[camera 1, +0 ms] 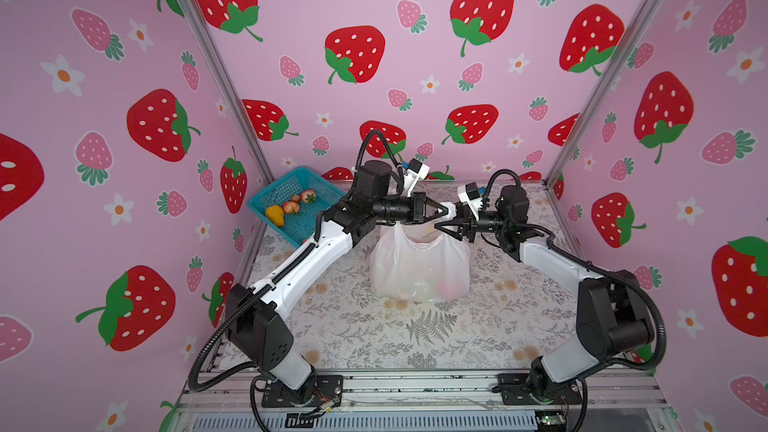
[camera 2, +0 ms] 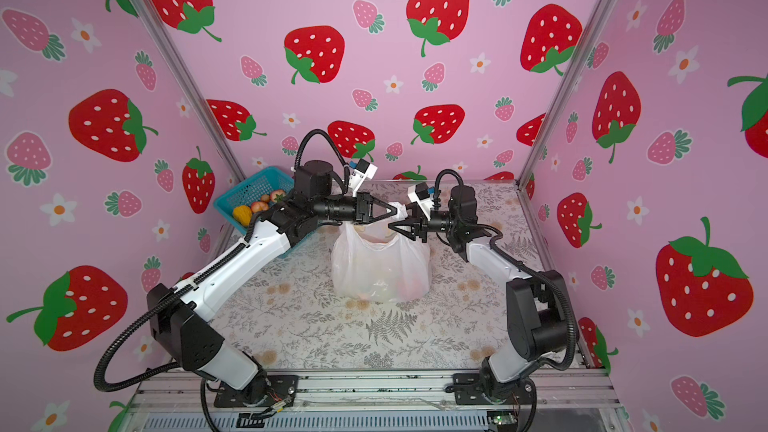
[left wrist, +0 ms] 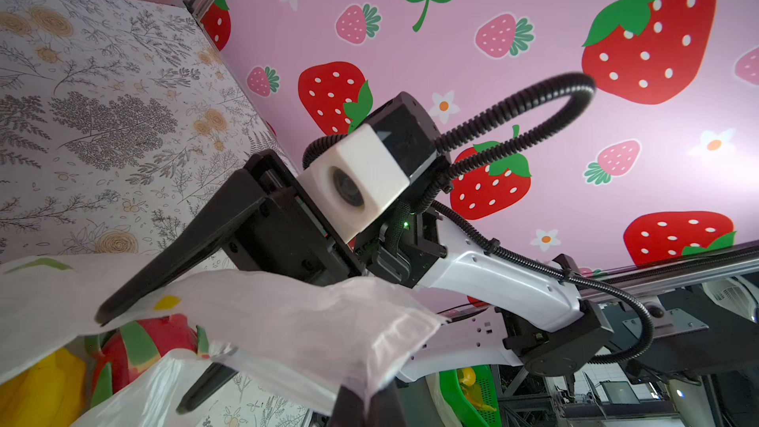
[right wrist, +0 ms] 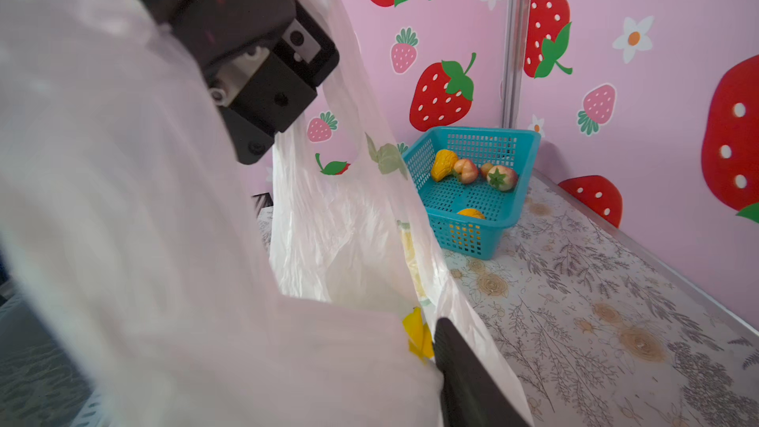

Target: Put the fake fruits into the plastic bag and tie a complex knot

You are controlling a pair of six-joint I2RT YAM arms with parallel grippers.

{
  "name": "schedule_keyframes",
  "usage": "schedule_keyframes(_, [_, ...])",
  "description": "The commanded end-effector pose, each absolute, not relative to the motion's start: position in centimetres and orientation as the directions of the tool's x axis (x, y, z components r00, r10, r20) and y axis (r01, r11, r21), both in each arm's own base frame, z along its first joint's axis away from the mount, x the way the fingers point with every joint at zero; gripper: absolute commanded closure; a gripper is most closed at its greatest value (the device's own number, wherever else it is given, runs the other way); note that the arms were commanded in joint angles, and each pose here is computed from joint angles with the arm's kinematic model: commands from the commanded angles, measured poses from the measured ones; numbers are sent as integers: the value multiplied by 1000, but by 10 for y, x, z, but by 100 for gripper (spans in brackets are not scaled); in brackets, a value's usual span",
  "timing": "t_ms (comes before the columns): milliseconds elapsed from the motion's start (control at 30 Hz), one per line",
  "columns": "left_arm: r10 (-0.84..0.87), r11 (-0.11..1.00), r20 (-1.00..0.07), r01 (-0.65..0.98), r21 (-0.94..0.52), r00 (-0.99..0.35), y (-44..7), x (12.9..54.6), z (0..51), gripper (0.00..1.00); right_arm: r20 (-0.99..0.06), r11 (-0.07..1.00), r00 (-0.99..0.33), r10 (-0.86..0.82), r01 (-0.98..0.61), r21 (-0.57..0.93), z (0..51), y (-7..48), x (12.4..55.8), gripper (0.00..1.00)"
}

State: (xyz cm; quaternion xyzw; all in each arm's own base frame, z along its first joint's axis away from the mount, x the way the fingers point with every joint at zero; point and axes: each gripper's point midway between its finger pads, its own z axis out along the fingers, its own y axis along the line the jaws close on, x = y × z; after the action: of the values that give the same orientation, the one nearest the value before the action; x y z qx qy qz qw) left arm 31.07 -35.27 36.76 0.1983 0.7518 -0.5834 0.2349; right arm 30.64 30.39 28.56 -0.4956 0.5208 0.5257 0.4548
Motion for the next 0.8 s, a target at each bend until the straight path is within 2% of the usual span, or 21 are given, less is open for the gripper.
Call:
schedule_keyframes(0, [7, 169, -653, 645, -745, -757, -352, 306, 403, 100, -999, -78, -51, 1, -996, 50, 297, 308, 300, 74])
schedule_keyframes(100, [-12, 190, -674, 660, -727, -739, -347, 309, 406, 100, -997, 6, -78, -1, -997, 78, 286, 304, 306, 90])
schedule_keyframes(167, [-12, 214, -716, 698, -683, -698, -342, 307, 411, 80, -995, 73, -97, 3, -993, 97, 282, 299, 309, 99])
schedule_keyframes(267, [9, 256, -776, 752, -608, -631, -333, 300, 418, 63, -992, 138, -126, 20, -982, 127, 279, 293, 311, 100])
schedule_keyframes(533, [114, 254, -921, 907, -335, -373, -297, 246, 442, 34, -988, 192, -147, 36, -970, 152, 282, 286, 310, 100])
schedule_keyframes(633, [129, 310, -949, 920, -238, -289, -271, 231, 438, 27, -988, 199, -151, 40, -967, 156, 284, 285, 312, 100])
schedule_keyframes(767, [71, 471, -965, 861, -190, -252, -216, 244, 423, 19, -987, 205, -155, 42, -965, 161, 284, 285, 315, 100])
